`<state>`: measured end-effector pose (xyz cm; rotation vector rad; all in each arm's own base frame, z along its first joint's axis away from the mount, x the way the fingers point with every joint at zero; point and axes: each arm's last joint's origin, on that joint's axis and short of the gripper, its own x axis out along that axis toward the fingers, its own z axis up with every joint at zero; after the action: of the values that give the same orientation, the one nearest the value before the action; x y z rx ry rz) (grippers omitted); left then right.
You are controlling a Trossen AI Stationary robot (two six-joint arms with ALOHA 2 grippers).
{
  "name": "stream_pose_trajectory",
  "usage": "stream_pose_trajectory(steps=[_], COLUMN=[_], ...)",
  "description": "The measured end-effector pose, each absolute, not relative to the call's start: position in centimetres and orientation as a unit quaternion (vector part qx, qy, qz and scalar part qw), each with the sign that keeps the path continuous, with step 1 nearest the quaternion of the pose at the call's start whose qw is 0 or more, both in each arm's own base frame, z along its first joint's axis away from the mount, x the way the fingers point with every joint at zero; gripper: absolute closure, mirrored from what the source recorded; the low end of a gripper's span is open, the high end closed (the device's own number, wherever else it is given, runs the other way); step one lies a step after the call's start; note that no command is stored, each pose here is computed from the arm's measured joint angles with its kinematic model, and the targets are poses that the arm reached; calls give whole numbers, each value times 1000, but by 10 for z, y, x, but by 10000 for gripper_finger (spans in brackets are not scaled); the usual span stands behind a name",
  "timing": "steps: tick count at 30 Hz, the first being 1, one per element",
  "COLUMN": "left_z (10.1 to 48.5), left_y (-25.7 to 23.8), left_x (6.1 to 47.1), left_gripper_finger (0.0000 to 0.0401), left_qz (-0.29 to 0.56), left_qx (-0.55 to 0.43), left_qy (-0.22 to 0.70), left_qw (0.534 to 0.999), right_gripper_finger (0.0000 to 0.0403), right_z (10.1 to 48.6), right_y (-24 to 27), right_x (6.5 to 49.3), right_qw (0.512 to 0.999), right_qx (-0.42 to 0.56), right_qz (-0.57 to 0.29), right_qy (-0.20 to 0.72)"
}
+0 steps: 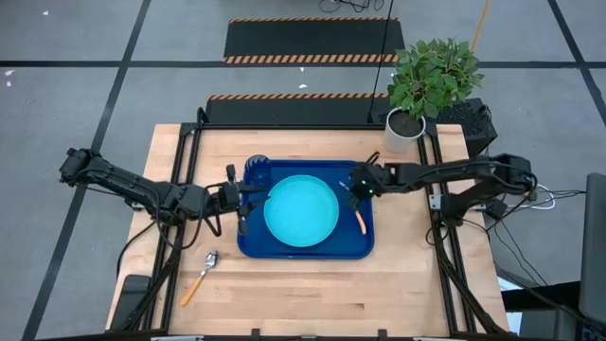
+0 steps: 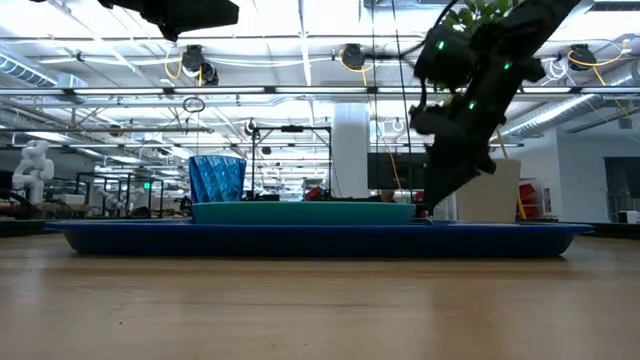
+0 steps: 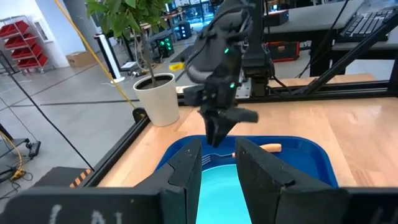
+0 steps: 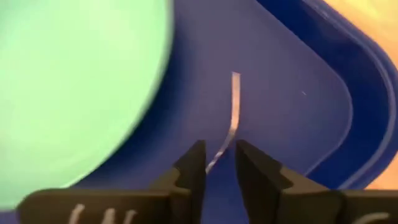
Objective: Pick and place plate/cup/fork/spoon on tray
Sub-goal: Put the orange fork beside the light blue plate
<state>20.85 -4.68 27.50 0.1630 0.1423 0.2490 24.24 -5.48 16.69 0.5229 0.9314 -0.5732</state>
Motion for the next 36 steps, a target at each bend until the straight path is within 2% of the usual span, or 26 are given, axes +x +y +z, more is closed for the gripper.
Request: stream_pose_trajectory(steps=[7, 27, 36], left_z=[275, 274, 274], left_y=[-47, -47, -47], left_x=[208, 208, 208], left_gripper_finger=[299, 299, 299], left_qz=[124, 123, 123], left_qx=[83, 82, 82], left_qy=[72, 74, 74], left_qw=[986, 986, 986], right_gripper_finger=[299, 378, 366], right_z=[151, 152, 152], right_y=[-62, -67, -65], right_x=[248, 247, 249], right_qw=[807, 813, 822], right_qx=[277, 233, 230], right_qz=[-256, -278, -249], right_qy=[455, 455, 458])
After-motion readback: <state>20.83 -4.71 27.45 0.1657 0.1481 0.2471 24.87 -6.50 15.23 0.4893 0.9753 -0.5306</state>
